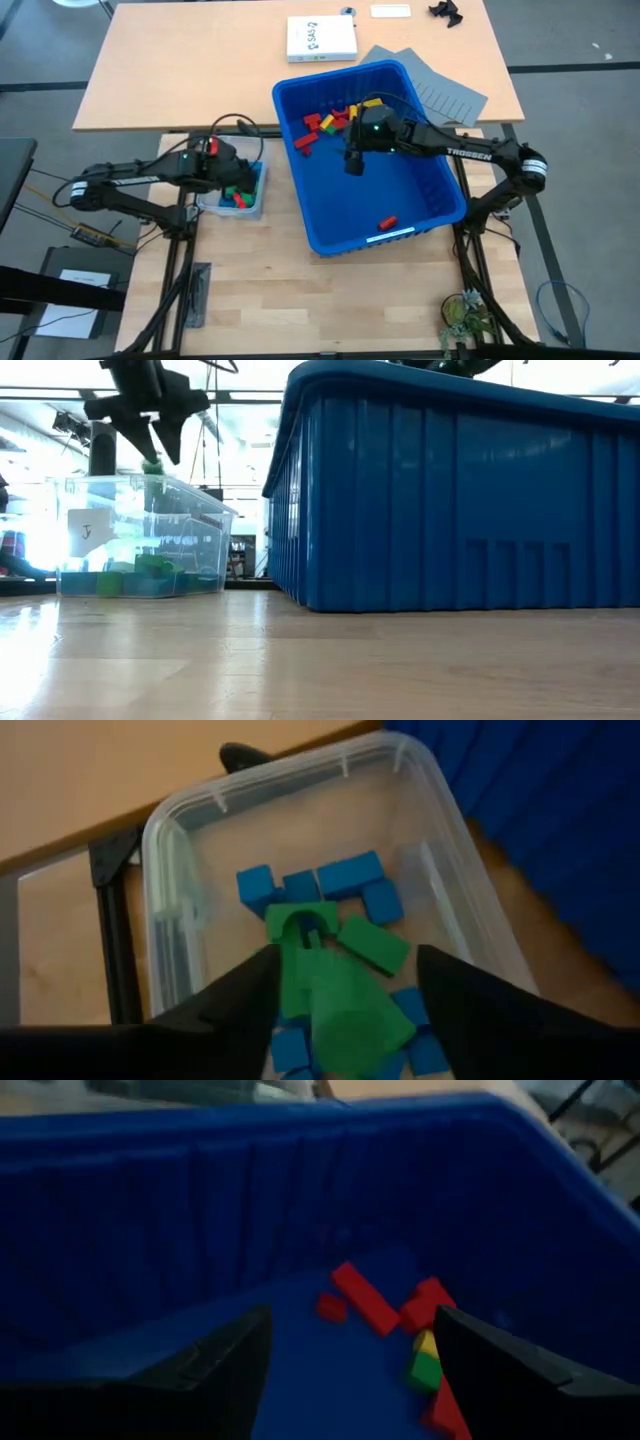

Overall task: Sort blocks
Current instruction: Put the green block into the transparent bin

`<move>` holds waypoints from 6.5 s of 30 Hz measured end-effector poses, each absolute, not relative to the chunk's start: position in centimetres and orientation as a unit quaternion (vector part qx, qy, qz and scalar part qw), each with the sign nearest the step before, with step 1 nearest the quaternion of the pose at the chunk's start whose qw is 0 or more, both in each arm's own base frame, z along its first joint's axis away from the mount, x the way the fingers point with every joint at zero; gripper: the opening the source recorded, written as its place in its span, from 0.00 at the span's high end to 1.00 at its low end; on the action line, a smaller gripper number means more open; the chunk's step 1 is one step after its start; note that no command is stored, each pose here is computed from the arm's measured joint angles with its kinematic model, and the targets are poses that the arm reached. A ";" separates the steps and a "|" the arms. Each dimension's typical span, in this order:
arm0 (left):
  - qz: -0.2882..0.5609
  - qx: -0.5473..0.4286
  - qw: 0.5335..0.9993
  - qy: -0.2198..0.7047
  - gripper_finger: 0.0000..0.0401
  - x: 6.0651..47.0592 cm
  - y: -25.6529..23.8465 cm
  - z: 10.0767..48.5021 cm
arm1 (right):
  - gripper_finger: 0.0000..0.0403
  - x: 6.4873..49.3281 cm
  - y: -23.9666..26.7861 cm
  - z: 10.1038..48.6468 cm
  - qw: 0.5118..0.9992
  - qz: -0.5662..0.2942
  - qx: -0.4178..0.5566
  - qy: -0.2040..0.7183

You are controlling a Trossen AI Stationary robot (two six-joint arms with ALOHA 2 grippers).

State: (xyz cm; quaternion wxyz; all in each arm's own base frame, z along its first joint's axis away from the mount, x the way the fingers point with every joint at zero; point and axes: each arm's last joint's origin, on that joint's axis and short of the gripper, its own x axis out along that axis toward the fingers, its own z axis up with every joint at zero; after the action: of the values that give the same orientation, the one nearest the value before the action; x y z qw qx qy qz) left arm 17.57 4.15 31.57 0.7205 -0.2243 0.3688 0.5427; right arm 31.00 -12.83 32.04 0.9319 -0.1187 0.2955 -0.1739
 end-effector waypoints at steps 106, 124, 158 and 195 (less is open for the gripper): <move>0.158 0.395 0.893 0.147 0.23 34.7 -1.9 32.6 | 0.69 30.1 -9.8 34.0 0.935 0.271 0.130 0.186; 0.109 0.394 0.906 0.115 0.26 36.0 -2.9 31.7 | 0.69 30.5 -8.6 33.8 0.935 0.269 0.125 0.196; 0.300 0.352 0.876 0.139 0.63 35.4 -3.5 32.3 | 0.35 26.8 -11.0 37.1 0.969 0.182 0.087 0.142; 0.498 -0.079 0.814 0.287 0.63 20.4 0.3 32.7 | 0.39 25.8 -17.2 34.5 0.972 -0.068 0.038 0.220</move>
State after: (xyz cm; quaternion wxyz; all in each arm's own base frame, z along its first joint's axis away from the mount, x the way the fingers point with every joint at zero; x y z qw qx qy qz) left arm 20.44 0.30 32.74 0.8144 -0.0795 0.2870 0.4980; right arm 25.76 -17.25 34.46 0.9723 0.0382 0.2205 -0.0679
